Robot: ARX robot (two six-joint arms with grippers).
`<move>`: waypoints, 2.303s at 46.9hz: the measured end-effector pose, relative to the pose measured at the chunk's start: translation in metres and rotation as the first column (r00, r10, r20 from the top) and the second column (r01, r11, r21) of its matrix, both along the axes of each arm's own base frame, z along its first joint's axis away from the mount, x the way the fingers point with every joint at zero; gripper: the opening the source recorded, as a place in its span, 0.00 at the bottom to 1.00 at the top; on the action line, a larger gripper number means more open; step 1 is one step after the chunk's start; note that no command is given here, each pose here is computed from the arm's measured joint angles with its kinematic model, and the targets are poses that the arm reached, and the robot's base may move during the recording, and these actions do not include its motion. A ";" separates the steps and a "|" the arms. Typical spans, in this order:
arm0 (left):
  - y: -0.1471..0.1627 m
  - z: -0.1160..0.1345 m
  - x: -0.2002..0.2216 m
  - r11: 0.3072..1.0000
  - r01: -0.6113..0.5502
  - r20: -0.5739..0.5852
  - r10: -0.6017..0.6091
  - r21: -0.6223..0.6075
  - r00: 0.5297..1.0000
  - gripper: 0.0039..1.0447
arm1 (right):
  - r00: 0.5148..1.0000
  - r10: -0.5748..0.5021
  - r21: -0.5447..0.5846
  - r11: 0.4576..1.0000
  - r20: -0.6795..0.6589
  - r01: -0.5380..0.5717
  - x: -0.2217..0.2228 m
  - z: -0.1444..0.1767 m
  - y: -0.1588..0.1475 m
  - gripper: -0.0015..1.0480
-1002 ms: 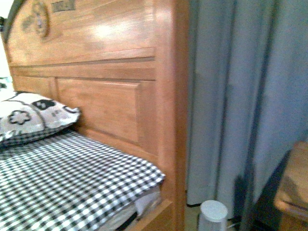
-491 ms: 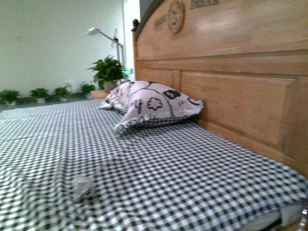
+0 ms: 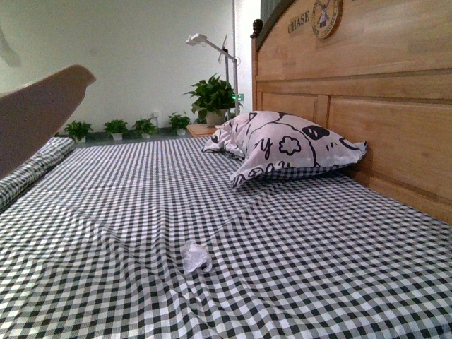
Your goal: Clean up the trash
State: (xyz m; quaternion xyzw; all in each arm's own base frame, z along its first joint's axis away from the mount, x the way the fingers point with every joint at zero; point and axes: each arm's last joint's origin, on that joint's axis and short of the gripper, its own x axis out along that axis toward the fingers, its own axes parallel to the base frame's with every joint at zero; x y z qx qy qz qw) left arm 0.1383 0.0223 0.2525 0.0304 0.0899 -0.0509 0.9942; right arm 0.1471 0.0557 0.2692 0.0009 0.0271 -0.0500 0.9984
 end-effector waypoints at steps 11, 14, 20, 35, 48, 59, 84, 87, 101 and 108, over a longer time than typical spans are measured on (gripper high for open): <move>0.051 -0.014 0.052 0.961 0.194 -0.206 -0.153 0.199 0.967 0.25 | 1.000 0.001 0.001 1.000 0.001 -0.001 0.000 0.000 0.000 0.19; 0.055 -0.022 0.061 0.935 0.264 -0.255 -0.202 0.237 0.946 0.25 | 1.000 0.001 0.000 1.000 0.001 -0.001 0.000 0.000 0.000 0.19; 0.056 -0.037 0.076 0.874 0.378 -0.332 -0.275 0.305 0.902 0.25 | 1.000 0.001 0.001 1.000 0.001 -0.001 0.000 0.000 0.000 0.19; 0.045 -0.062 0.126 0.754 0.525 -0.403 -0.371 0.396 0.837 0.25 | 1.000 0.001 0.000 1.000 0.001 -0.001 0.000 0.000 0.000 0.19; 0.033 -0.076 0.149 0.714 0.585 -0.439 -0.416 0.385 0.796 0.25 | 1.000 0.001 0.000 1.000 0.001 -0.001 0.000 0.000 0.000 0.19; 0.028 -0.091 0.162 0.702 0.613 -0.468 -0.432 0.362 0.771 0.25 | 1.000 0.001 0.001 1.000 0.001 -0.001 0.000 0.000 0.000 0.19; 0.025 -0.098 0.164 0.694 0.646 -0.533 -0.432 0.318 0.727 0.25 | 0.988 0.090 -0.045 0.994 -0.129 -0.096 0.006 -0.001 0.002 0.19; 0.025 -0.098 0.164 0.694 0.646 -0.534 -0.432 0.319 0.727 0.25 | 0.964 0.156 -0.065 0.983 -0.217 -0.174 0.015 0.000 0.007 0.19; 0.025 -0.098 0.164 0.691 0.648 -0.533 -0.434 0.321 0.727 0.25 | 0.878 0.338 -0.094 0.916 -0.340 -0.389 0.122 -0.018 0.069 0.19; 0.025 -0.098 0.164 0.691 0.648 -0.533 -0.434 0.321 0.727 0.25 | 0.827 0.373 -0.139 0.874 -0.421 -0.465 0.169 -0.045 0.116 0.19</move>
